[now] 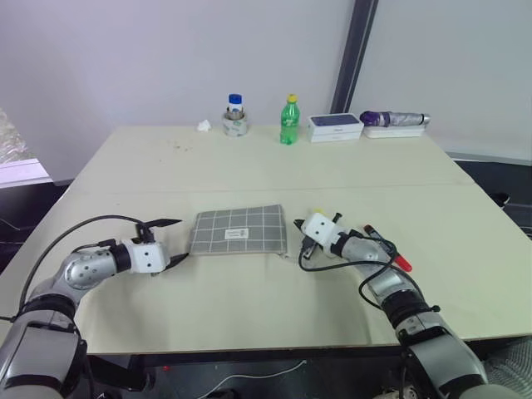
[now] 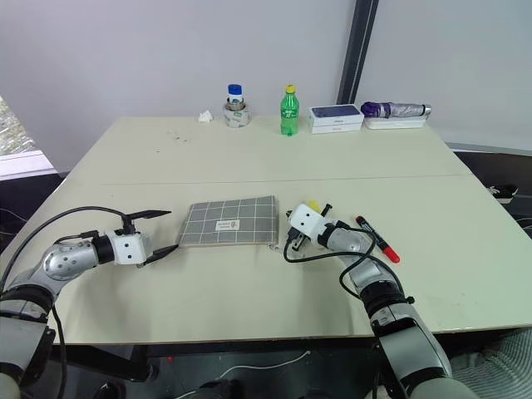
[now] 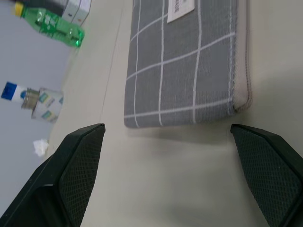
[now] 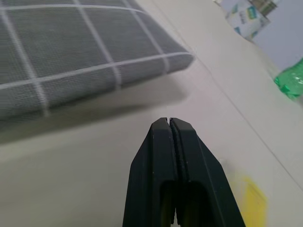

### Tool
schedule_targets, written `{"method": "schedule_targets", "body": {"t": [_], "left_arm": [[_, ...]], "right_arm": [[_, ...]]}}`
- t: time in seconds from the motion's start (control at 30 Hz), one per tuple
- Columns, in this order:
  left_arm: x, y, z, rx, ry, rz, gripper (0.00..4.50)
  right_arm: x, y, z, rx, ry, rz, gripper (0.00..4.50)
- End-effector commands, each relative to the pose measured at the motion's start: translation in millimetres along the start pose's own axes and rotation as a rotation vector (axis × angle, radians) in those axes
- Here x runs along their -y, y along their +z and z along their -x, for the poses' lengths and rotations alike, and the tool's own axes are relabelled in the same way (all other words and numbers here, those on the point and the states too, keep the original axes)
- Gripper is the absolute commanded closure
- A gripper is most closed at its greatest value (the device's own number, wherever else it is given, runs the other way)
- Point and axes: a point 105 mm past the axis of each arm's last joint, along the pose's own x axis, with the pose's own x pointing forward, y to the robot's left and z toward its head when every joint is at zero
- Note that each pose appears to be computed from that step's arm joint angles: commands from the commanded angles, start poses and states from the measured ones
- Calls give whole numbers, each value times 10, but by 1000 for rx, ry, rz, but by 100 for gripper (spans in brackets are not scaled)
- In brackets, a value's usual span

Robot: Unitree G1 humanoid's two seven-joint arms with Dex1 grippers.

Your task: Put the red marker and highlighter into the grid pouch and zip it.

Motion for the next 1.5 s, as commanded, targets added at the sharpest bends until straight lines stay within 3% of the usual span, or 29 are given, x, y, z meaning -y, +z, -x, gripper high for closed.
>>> {"method": "schedule_targets", "body": {"t": [0.03,0.3,0.37,0.43,0.63,0.8,1.03,1.13,1.33,1.37,1.5], "left_arm": [[296,85,-123,43,-133,-40,0],[337,106,-270,41,-136,-46,0],[374,97,-291,36,-154,7,54],[390,93,-294,34,-156,30,136],[389,94,-317,39,-151,119,445],[301,114,-314,63,-132,182,445],[107,86,-220,96,-50,327,445],[-2,71,-165,89,44,354,450],[8,173,-78,51,142,366,450],[34,173,-71,25,153,393,450],[85,306,-85,-15,204,463,450]], "right_arm": [[50,119,-73,30,-15,51,444],[90,155,-88,45,-31,32,444],[101,166,-81,52,-37,19,450],[101,172,-78,53,-34,25,450],[150,179,-66,54,-47,25,450],[193,201,-29,64,-52,21,450],[364,441,211,205,-53,-240,450],[324,545,443,243,2,-307,358],[-36,646,710,207,101,-372,42],[-129,632,738,189,117,-380,5],[-344,500,733,94,123,-367,5]]}}
